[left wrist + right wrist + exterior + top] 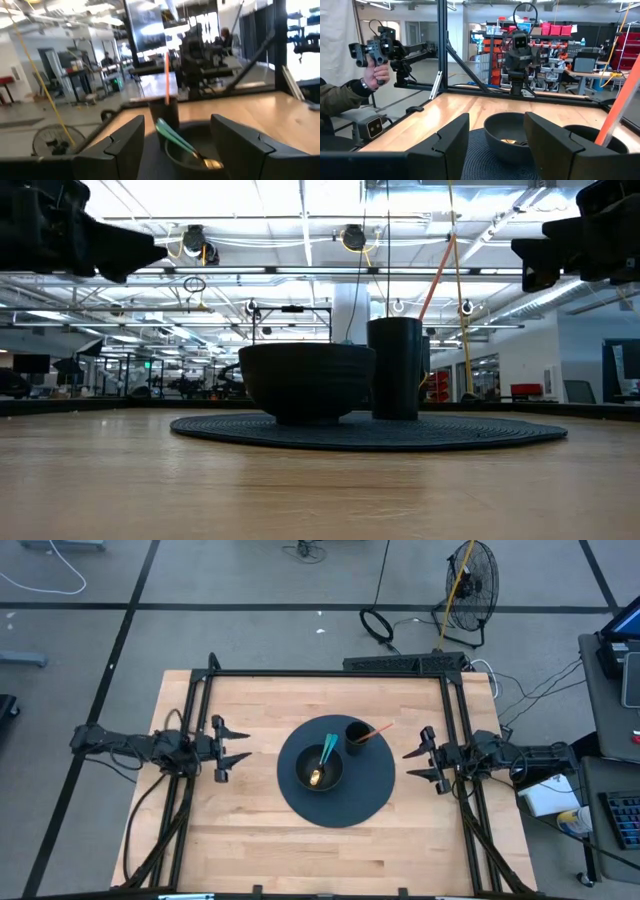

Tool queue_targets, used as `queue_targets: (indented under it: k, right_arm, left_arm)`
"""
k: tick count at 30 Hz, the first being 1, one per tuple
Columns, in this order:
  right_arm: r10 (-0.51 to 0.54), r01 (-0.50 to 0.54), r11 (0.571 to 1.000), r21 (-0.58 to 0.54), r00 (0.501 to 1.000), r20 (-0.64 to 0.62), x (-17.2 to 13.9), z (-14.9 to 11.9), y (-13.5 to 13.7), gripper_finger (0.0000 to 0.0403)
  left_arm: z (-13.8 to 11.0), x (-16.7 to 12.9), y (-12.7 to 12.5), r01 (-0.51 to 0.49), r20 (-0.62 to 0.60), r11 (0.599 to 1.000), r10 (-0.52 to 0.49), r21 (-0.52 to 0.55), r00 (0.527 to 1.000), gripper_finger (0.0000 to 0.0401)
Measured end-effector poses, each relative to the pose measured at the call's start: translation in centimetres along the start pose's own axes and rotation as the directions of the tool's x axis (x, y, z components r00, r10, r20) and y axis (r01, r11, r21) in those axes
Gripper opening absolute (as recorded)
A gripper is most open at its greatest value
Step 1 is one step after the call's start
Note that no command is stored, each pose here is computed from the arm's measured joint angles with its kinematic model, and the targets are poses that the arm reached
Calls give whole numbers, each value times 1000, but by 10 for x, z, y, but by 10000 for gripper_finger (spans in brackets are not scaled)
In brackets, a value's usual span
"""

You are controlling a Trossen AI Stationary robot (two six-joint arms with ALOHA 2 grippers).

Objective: Pick & Place Utensil
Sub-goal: Return to Home Position

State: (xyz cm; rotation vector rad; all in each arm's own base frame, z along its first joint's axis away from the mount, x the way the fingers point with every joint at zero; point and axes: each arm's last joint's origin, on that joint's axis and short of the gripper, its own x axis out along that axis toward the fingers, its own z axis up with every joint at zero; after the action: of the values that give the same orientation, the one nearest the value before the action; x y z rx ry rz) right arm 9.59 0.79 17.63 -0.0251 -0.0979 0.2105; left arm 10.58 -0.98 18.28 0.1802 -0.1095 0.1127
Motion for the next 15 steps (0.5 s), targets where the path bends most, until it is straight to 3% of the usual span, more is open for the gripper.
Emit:
queue_targets:
  k: [6,15]
  right_arm:
    - [0,0,1000,11,1000,-3,0,0,0,187]
    - [0,0,1000,-7,1000,0,0,0,0,187]
  left_arm:
    - [10,-8,4,2,10,1000,-2,14,1000,232]
    - [10,-13,3,84,-1,996,-84,-6,996,232]
